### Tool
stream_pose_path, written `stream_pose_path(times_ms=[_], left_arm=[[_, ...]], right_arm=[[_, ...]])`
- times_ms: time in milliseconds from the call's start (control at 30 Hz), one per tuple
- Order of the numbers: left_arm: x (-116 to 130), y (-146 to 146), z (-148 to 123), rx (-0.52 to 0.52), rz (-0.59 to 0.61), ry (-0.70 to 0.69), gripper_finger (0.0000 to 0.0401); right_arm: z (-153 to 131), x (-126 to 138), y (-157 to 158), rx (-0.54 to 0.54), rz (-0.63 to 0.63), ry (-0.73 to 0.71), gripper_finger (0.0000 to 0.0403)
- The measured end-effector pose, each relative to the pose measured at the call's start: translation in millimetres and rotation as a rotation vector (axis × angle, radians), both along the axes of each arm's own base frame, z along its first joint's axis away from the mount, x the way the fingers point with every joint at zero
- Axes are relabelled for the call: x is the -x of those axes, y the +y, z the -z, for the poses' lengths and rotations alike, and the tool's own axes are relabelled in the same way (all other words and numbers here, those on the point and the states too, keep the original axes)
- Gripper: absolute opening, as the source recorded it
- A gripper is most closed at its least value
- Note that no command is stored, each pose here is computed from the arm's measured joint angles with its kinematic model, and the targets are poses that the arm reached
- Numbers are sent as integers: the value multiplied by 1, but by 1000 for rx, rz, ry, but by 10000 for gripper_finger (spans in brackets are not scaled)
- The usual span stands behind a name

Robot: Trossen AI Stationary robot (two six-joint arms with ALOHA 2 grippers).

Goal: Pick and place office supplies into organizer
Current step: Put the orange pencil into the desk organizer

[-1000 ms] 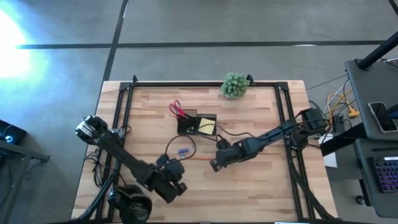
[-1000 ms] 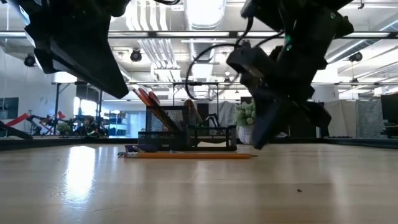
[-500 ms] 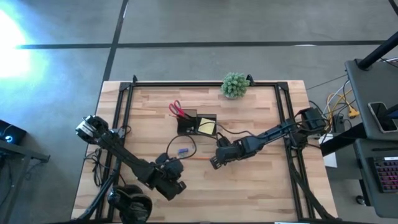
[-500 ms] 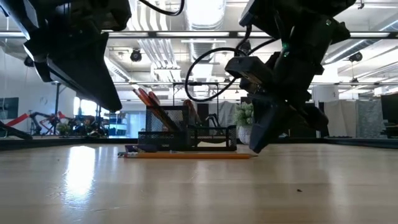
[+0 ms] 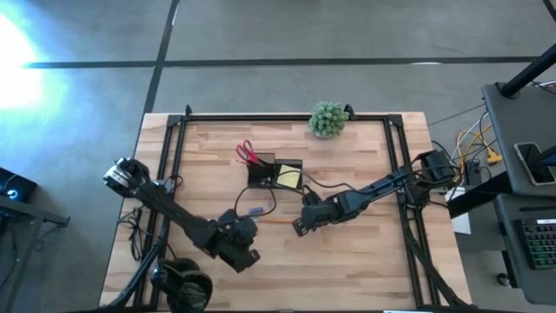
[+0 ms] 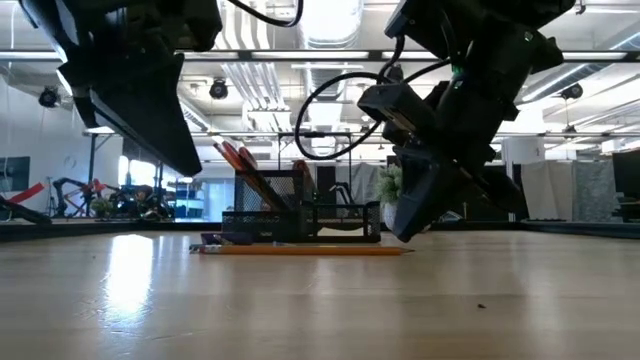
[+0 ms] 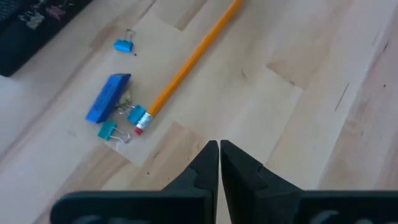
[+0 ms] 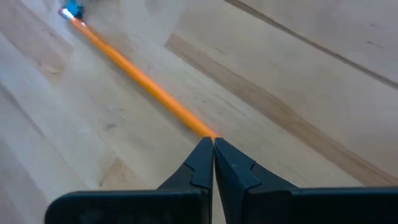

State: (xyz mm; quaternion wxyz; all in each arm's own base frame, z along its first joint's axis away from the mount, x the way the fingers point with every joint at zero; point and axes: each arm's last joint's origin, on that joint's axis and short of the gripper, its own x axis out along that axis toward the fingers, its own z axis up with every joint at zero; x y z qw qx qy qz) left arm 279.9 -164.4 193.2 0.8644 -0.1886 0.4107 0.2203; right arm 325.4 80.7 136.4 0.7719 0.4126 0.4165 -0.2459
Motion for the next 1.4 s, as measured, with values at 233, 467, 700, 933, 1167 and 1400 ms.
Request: stream_pose_path(times_ms=[233, 467, 700, 933, 1167, 1400], left_arm=[[2, 10, -9, -9, -6, -19, 0], [-1, 19, -10, -27, 8, -3, 0], [-2, 21, -10, -17, 9, 1, 0], [6, 25, -6, 6, 14, 23, 0], [18, 34, -15, 17, 4, -9, 0], [29, 44, -13, 29, -9, -31, 0]], right_arm=[[5, 4, -2, 8, 4, 17, 9], [2, 3, 4, -28, 25, -5, 9], [0, -7, 15, -55, -10, -29, 9], [3, -19, 19, -70, -28, -67, 9], [-4, -15, 10, -16, -4, 24, 8], [4, -8, 6, -47, 31, 53, 8]])
